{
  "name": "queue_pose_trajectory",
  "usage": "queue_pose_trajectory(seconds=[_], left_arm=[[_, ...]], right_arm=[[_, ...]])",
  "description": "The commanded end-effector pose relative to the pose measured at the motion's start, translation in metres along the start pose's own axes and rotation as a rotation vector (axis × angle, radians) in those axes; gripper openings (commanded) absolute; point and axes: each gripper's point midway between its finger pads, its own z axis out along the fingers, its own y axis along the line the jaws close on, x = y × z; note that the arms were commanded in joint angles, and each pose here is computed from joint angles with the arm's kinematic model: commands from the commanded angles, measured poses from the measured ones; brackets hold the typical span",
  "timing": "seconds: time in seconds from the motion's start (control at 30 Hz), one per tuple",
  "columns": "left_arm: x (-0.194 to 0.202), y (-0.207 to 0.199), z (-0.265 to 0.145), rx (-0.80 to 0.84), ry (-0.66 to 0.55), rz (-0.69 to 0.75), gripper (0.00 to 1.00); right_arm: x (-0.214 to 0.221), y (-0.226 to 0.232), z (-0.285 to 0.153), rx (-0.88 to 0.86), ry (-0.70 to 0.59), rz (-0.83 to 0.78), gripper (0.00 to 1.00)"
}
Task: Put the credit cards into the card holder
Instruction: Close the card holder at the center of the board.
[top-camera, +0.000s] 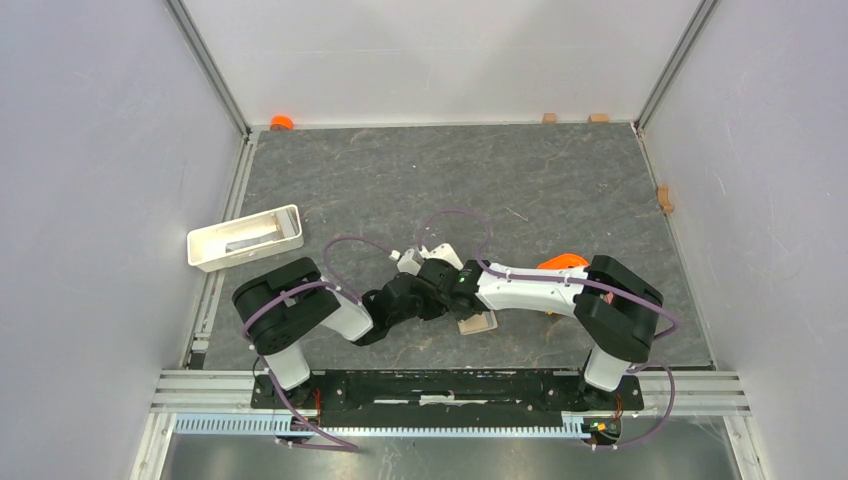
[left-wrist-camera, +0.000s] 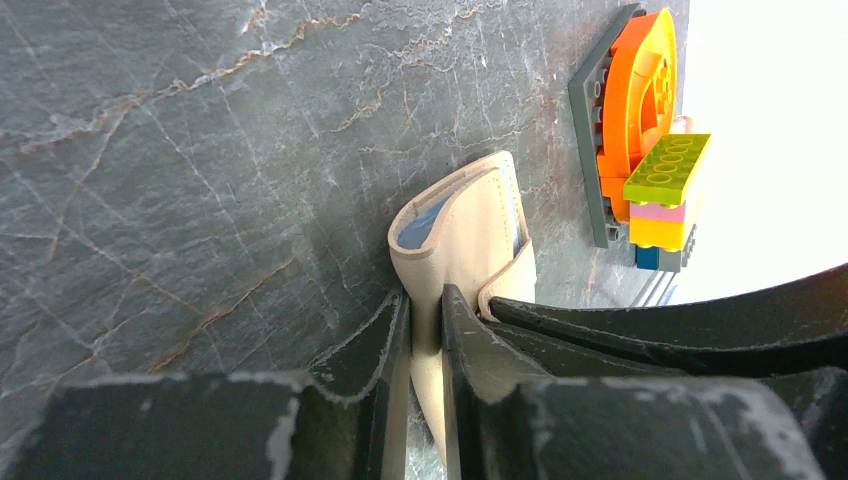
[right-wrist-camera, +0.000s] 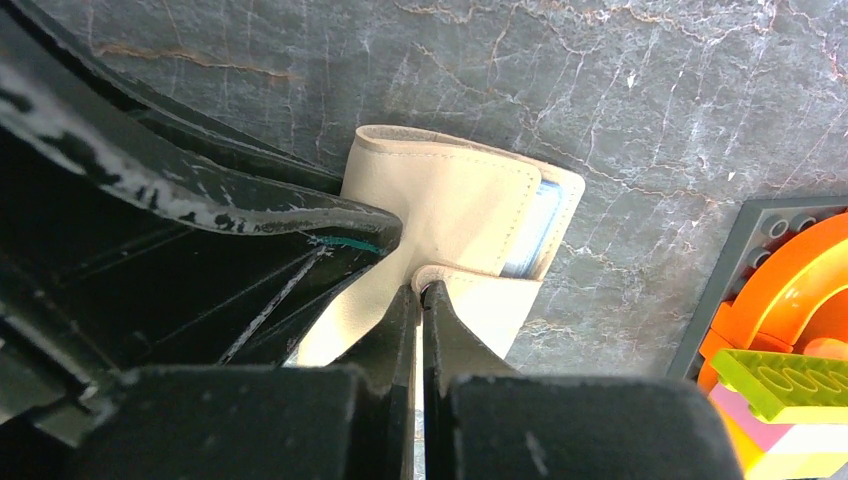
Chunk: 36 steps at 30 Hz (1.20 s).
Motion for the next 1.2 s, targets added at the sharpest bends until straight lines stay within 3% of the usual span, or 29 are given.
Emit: queue_pose_trajectory(seconds=[0.0,0.43,0.9,1.17], left_arm=[[0.035,0.024,-0.015,-0.071,0.133,-0.007,0.07],[0.007,0.037,-0.056,-0.158,0.103,0.076,0.2],[0.003,0.045,-0.074,-0.161,0.116,0.083,0.41],[-0.003,0.067,-0.094,-0.24,0.095,0.093,0.44]], right_arm=[[0.126,0.104,0.05,-0.368,0.459,0.112,0.0],[0.141,0.111,0.071,-0.26,0.525,0.055,0.0],[0.129,0.091,0.085,-0.099,0.468,0.012,0.03],[0.12,0.093,0.092,-0.059,0.449,-0.014,0.06]])
